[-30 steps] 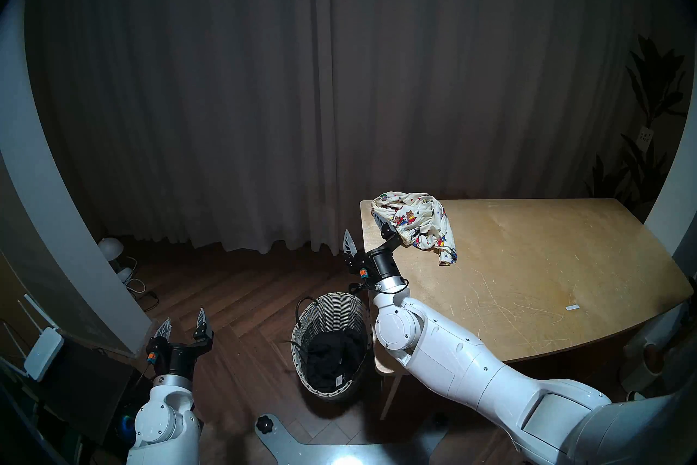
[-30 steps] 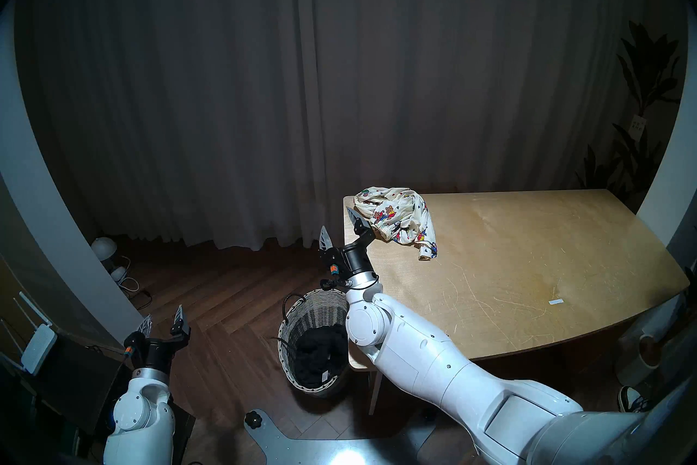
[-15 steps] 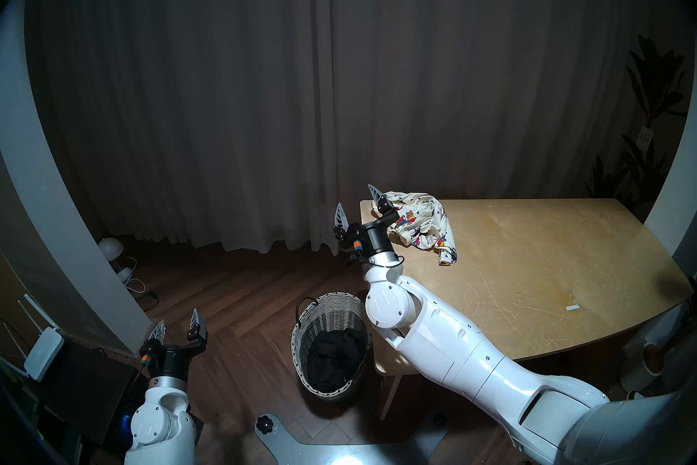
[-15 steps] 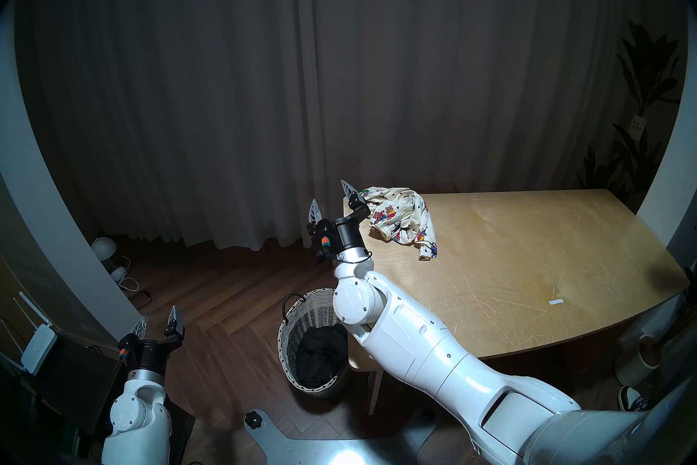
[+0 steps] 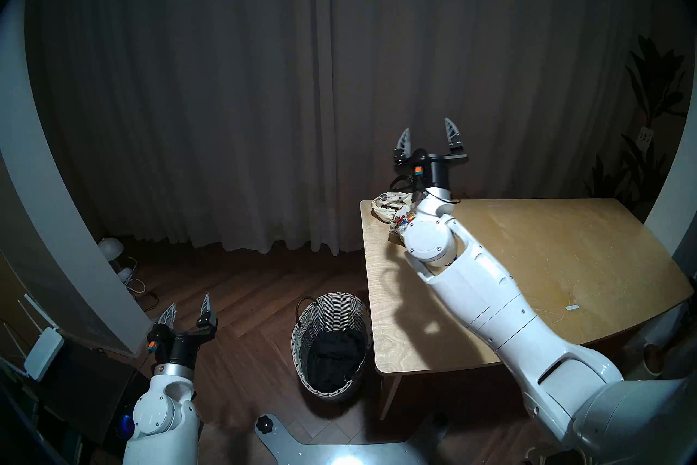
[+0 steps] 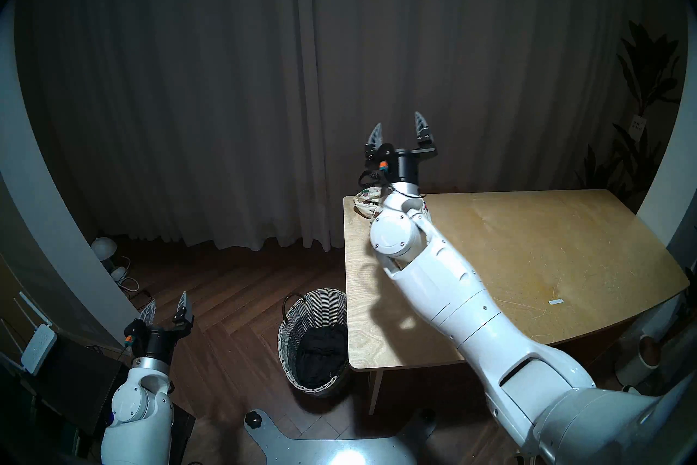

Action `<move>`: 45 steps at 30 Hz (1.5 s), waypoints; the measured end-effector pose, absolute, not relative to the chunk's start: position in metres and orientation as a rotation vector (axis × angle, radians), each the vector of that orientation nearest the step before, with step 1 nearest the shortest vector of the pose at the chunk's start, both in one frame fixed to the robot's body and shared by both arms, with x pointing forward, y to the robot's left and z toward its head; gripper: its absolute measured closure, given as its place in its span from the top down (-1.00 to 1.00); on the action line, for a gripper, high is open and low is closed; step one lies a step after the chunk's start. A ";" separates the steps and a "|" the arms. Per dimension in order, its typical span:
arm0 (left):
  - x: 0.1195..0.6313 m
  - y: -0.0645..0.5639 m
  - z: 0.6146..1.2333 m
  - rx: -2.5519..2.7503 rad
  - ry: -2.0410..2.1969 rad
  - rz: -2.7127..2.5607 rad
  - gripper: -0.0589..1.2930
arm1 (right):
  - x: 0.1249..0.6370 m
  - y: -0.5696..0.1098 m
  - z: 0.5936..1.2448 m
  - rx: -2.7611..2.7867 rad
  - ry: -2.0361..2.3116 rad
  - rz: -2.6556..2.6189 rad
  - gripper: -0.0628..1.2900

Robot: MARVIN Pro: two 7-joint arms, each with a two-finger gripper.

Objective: Toss clothes into the laundry hamper

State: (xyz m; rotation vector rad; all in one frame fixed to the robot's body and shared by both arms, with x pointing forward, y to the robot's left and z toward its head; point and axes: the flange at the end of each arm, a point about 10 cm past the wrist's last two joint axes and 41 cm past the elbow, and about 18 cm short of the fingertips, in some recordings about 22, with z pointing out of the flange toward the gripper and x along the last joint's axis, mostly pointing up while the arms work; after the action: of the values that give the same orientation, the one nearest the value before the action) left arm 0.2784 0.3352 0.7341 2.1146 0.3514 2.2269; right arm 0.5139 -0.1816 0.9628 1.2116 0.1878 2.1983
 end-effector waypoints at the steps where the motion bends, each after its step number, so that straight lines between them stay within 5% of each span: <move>1: 0.282 0.331 0.738 2.098 0.332 2.231 0.92 | 0.514 -0.190 0.963 1.208 0.170 2.183 0.94; 24: 0.367 0.150 0.821 1.724 -0.239 2.078 0.92 | 0.451 -0.438 0.846 1.402 -0.076 1.532 0.94; 45: 0.416 0.101 0.852 1.751 -0.359 2.011 0.92 | 0.423 -0.458 0.788 1.586 -0.054 1.438 0.94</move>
State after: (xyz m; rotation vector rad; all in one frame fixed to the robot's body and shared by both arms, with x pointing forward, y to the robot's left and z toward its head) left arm 0.4160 0.1012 0.8522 1.7508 -0.3592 2.0112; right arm 0.4227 -0.4578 0.7880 1.5861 -0.0539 1.4375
